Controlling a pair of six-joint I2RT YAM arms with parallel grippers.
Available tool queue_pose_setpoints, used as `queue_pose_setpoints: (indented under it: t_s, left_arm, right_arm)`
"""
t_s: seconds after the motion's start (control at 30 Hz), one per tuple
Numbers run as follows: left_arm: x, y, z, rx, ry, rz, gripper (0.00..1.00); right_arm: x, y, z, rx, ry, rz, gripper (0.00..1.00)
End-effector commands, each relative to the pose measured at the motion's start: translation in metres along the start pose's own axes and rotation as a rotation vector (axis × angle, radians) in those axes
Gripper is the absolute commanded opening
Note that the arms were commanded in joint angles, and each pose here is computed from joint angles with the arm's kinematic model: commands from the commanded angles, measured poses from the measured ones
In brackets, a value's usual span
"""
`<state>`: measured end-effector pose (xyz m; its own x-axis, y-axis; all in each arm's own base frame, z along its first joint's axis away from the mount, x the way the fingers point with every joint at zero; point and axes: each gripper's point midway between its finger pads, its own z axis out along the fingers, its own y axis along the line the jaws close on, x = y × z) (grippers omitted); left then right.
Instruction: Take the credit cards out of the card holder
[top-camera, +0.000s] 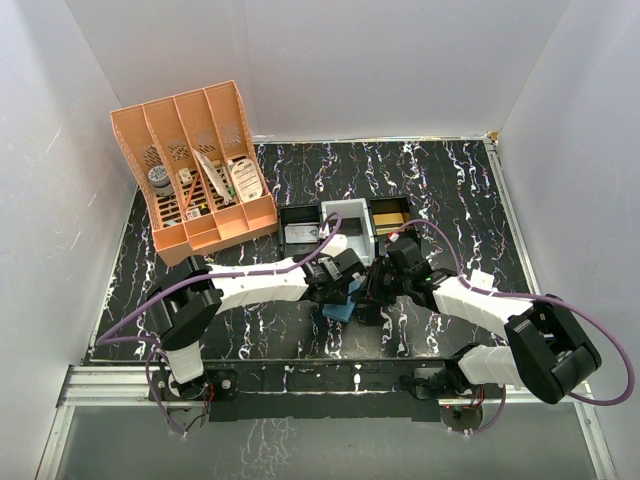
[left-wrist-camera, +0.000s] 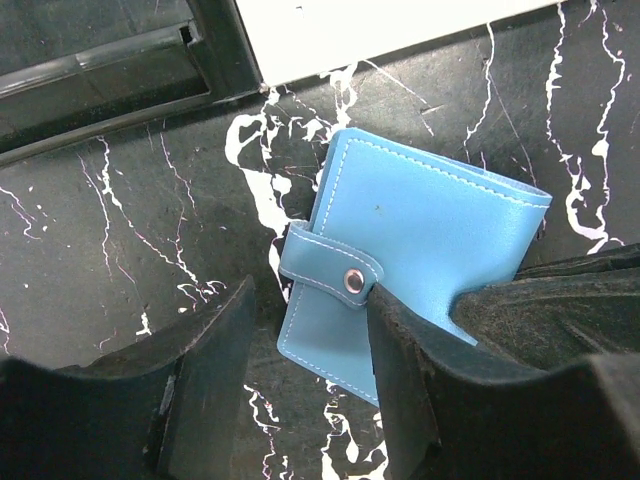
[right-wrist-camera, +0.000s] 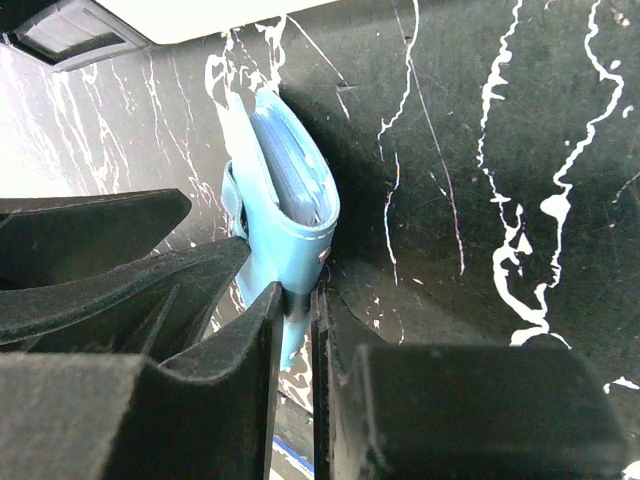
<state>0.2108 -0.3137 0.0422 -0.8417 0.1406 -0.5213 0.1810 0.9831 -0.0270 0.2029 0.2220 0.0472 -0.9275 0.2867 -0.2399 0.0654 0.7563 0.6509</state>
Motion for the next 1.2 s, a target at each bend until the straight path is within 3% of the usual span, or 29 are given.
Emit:
queue_pose_setpoints:
  t_s: [0.0, 0.27, 0.43, 0.53, 0.67, 0.77, 1.03, 1.17]
  left_arm:
    - [-0.009, 0.061, -0.003, -0.202, -0.056, 0.024, 0.45]
    - [-0.026, 0.085, -0.017, -0.345, -0.124, 0.030, 0.43]
    - [-0.020, 0.076, -0.014, -0.272, -0.098, 0.041, 0.44]
    - [-0.014, 0.063, -0.018, -0.171, -0.080, 0.016, 0.54]
    - [-0.012, 0.026, -0.030, 0.092, -0.078, -0.020, 0.80]
    - [-0.019, 0.017, -0.044, 0.167, -0.097, -0.055, 0.98]
    - [-0.041, 0.004, -0.059, 0.324, -0.218, -0.065, 0.99]
    - [-0.031, 0.001, -0.046, 0.309, -0.170, 0.046, 0.98]
  right_arm:
    - [0.001, 0.003, -0.005, -0.003, 0.015, -0.035, 0.08]
    - [0.000, 0.005, -0.007, 0.003, 0.018, -0.045, 0.07]
    - [0.002, 0.004, -0.007, -0.002, 0.021, -0.043, 0.07]
    - [0.004, 0.004, -0.007, -0.009, 0.030, -0.055, 0.09]
    - [0.007, 0.005, -0.007, -0.021, 0.050, -0.068, 0.14]
    - [0.006, 0.004, -0.007, -0.016, 0.050, -0.082, 0.16]
    - [-0.004, 0.011, -0.008, -0.019, 0.011, -0.090, 0.21]
    - [-0.011, 0.011, -0.007, -0.004, -0.020, -0.055, 0.23]
